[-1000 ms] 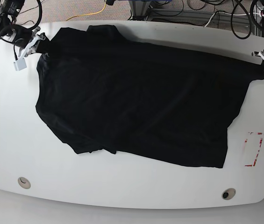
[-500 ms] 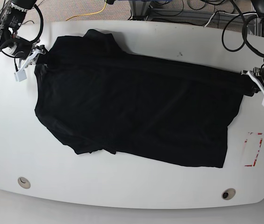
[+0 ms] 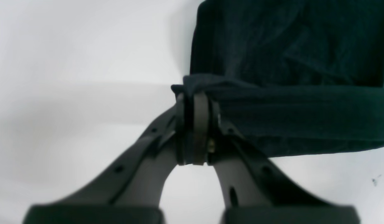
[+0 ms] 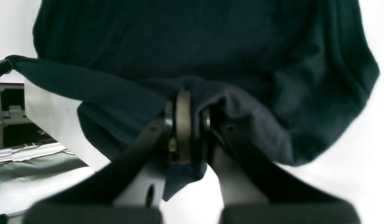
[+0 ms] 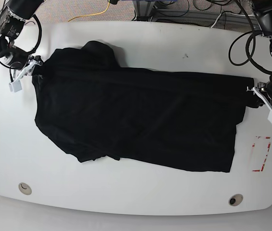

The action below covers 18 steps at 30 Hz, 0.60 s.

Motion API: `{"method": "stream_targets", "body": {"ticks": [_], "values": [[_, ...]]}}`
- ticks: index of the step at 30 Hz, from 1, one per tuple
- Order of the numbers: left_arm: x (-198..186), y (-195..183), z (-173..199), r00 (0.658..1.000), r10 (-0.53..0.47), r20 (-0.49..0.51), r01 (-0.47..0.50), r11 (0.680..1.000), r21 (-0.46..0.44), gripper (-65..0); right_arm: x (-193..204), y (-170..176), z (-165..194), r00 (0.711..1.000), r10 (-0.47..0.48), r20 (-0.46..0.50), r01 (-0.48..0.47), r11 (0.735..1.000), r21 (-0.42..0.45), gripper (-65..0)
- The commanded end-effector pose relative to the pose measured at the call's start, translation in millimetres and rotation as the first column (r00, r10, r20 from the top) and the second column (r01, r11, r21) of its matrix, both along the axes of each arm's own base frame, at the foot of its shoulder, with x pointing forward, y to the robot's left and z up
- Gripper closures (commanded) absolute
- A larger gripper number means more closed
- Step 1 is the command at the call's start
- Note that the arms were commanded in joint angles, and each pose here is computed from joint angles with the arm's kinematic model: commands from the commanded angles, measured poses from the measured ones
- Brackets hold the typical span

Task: Layout the t-shirt on the table in an organized manner, then fold the t-shirt properly
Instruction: 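Pull the shirt edge taut between both grippers along the table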

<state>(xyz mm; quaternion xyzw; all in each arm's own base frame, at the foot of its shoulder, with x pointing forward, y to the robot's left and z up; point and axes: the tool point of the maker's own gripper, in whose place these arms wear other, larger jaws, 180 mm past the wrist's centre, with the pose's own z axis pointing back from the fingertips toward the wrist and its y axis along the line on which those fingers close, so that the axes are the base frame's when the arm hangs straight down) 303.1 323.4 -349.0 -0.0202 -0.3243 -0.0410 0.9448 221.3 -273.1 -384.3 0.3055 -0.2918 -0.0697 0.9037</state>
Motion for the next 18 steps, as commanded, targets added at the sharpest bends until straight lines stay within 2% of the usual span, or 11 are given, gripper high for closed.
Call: {"method": "stream_targets", "body": {"ticks": [1, 2, 3, 5, 6, 9, 10, 11, 12, 18], "values": [[14, 7, 19, 0.999, -0.006, 0.052, 0.003, 0.999, 0.04, -13.6, 9, -12, 10, 0.999, -0.012, 0.034, 0.013, 0.999, -0.04, -8.7], [14, 5, 18, 0.999, -0.013, 0.05, 0.011, 0.999, 0.04, -16.0, 9, -13, 10, 0.999, -0.012, 0.035, 0.014, 0.999, -0.043, -10.9], [15, 0, 17, 0.998, -0.033, 0.044, 0.031, 0.999, 0.044, -24.4, 10, -13, 11, 0.999, -0.017, 0.04, 0.018, 0.999, -0.042, -17.9], [16, -3, 16, 0.998, -0.043, 0.041, 0.041, 0.998, 0.046, -33.1, 12, -13, 12, 0.999, -0.022, 0.048, 0.024, 0.999, -0.041, -27.3], [16, -4, 17, 0.998, -0.045, 0.044, 0.043, 0.998, 0.048, -39.6, 12, -13, 12, 0.998, -0.024, 0.05, 0.026, 0.999, -0.041, -34.9], [19, -6, 22, 0.997, -0.051, 0.057, 0.048, 0.997, 0.055, -48.6, 13, -13, 13, 0.998, -0.026, 0.058, 0.028, 0.999, -0.035, -52.2], [19, -6, 22, 0.997, -0.051, 0.057, 0.048, 0.997, 0.055, -49.3, 13, -13, 14, 0.998, -0.026, 0.059, 0.028, 0.999, -0.034, -55.5], [19, -6, 22, 0.997, -0.051, 0.057, 0.048, 0.997, 0.055, -49.2, 14, -13, 14, 0.998, -0.025, 0.062, 0.027, 0.999, -0.034, -61.8], [20, -6, 23, 0.997, -0.054, 0.059, 0.05, 0.997, 0.056, -49.0, 14, -13, 15, 0.998, -0.023, 0.063, 0.025, 0.999, -0.037, -64.8], [26, -12, 45, 0.989, -0.088, 0.118, 0.078, 0.993, 0.093, -49.0, 3, -12, 18, 0.997, -0.027, 0.071, 0.028, 0.999, -0.02, -65.0]]}}
